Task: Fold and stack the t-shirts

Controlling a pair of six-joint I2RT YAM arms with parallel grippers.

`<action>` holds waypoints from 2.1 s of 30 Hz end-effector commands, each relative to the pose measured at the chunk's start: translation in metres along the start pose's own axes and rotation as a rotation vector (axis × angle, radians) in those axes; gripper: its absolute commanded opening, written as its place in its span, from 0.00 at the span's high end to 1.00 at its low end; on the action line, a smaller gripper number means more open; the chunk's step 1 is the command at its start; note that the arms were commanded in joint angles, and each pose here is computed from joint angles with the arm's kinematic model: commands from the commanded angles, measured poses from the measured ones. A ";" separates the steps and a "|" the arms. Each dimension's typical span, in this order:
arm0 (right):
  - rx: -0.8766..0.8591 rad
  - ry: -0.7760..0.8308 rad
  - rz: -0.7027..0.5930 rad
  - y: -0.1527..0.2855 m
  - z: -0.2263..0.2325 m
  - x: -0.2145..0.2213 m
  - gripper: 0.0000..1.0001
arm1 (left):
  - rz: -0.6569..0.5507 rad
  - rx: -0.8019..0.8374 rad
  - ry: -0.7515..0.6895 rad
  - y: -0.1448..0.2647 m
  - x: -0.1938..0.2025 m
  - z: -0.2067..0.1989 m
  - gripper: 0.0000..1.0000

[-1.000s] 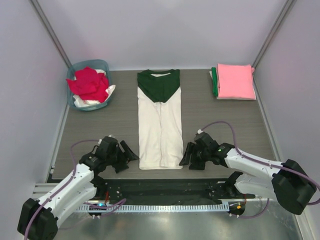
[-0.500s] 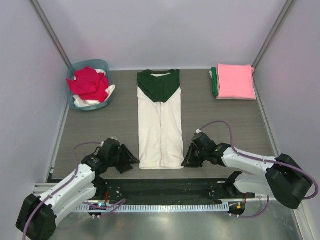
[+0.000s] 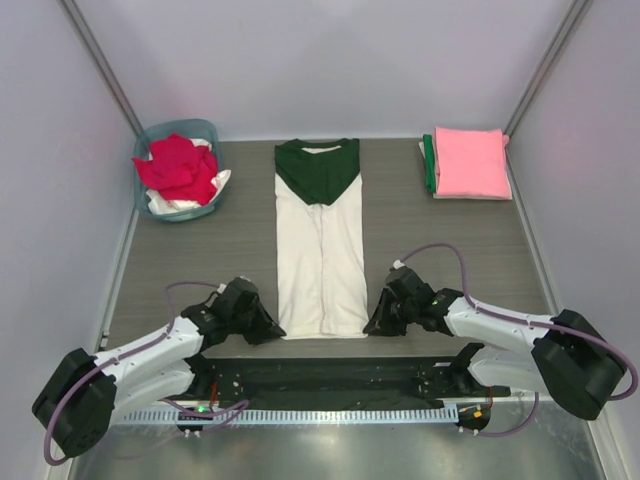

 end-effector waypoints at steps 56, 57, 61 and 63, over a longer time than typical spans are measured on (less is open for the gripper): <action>0.035 0.197 -0.284 -0.010 0.141 -0.297 0.99 | -0.299 -0.216 -0.294 -0.007 -0.278 -0.157 1.00; 0.030 0.195 -0.283 -0.011 0.142 -0.299 0.99 | -0.296 -0.222 -0.293 -0.013 -0.282 -0.156 1.00; 0.042 0.188 -0.272 -0.021 0.138 -0.303 0.99 | -0.267 -0.210 -0.290 -0.026 -0.290 -0.155 1.00; 0.054 0.171 -0.278 -0.025 0.137 -0.307 0.99 | -0.261 -0.213 -0.289 -0.030 -0.294 -0.153 1.00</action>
Point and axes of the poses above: each gripper's point midway between its finger pads, its own y axis back along the fingers, its own z axis along the line the jaws close on, x = y × z, the point moved 5 cm from there along y, back along the fingers, and after that the axes turned 6 degrees about -y, right-handed, at the moved point
